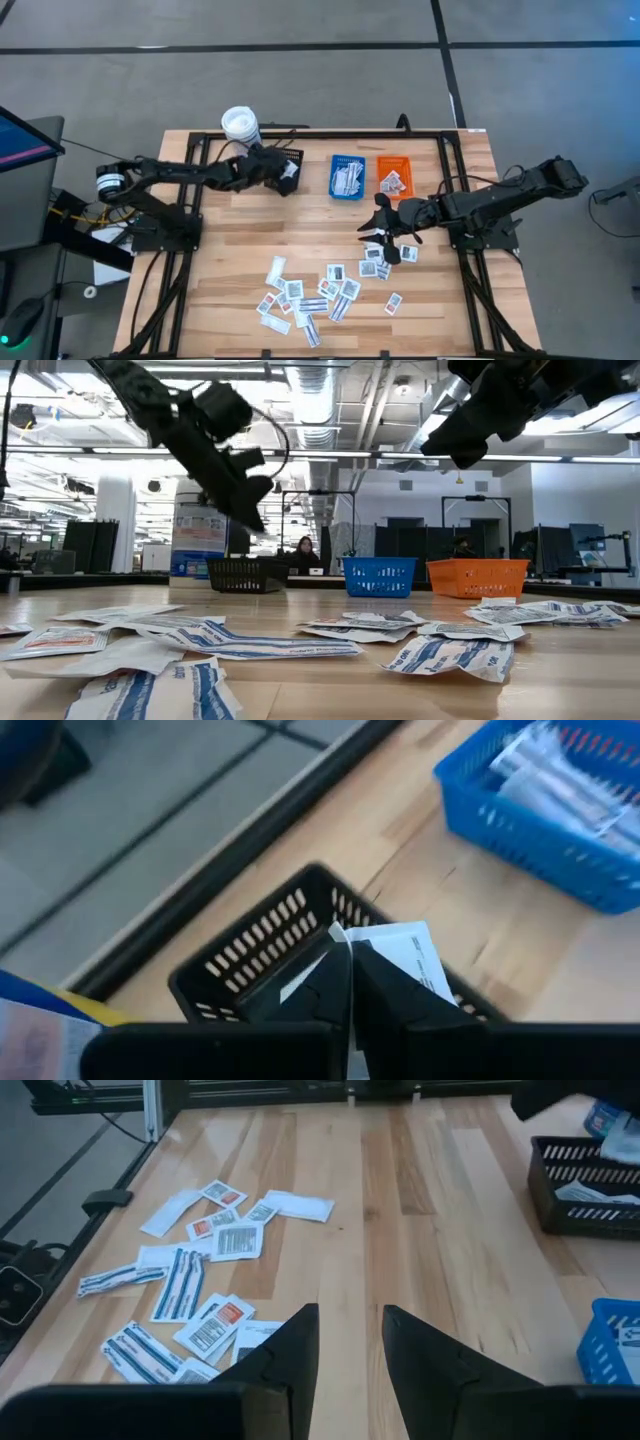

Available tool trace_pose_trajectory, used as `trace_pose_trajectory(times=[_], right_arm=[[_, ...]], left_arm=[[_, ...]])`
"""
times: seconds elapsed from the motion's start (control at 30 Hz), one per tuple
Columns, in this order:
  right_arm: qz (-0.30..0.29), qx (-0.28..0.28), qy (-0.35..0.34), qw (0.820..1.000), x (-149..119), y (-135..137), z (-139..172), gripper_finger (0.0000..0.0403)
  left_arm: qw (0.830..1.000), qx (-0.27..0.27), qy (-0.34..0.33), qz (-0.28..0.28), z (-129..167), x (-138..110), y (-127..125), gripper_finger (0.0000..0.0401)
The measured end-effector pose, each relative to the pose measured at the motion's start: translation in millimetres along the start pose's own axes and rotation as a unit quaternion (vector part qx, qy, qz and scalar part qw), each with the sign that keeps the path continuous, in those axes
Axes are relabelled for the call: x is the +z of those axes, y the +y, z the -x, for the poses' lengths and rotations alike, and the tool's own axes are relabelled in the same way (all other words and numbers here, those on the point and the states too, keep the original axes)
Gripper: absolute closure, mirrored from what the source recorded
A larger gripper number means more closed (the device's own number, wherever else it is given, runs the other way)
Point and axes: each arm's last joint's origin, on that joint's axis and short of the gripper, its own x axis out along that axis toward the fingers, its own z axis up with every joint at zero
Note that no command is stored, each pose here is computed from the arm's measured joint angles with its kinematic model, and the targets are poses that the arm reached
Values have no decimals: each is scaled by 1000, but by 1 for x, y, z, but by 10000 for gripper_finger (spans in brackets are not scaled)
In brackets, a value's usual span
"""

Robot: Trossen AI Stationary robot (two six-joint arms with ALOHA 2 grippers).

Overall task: Pick & Place First Aid Supplies
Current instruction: Put the black towelette pack into the black bin, then put the blue bandage into the blue bin

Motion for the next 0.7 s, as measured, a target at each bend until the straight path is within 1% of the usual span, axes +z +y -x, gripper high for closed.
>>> trace_pose_trajectory(times=[0.07,0.17,0.3,0.4,0.5,0.6,0.67,0.7], right_arm=[[0,0,1,1000,0,0,-1,295],[0,0,2,1000,-1,0,-1,295],[0,0,2,1000,-1,0,-1,295],[0,0,2,1000,-1,0,-1,295],[0,0,2,1000,-1,0,-1,295],[0,0,2,1000,-1,0,-1,295],[0,0,2,1000,-1,0,-1,295],[0,0,2,1000,0,0,-1,295]], left_arm=[[1000,-12,17,6,-10,-5,5,391],[999,-8,46,4,-23,-14,8,386],[997,1,78,-1,-38,-27,8,359],[996,3,84,-3,-42,-30,8,335],[997,-2,73,-2,-38,-26,6,313],[999,-10,37,4,-26,-14,4,302],[1000,-29,6,8,-14,-5,-1,300],[999,-46,-9,8,-7,0,-5,300]])
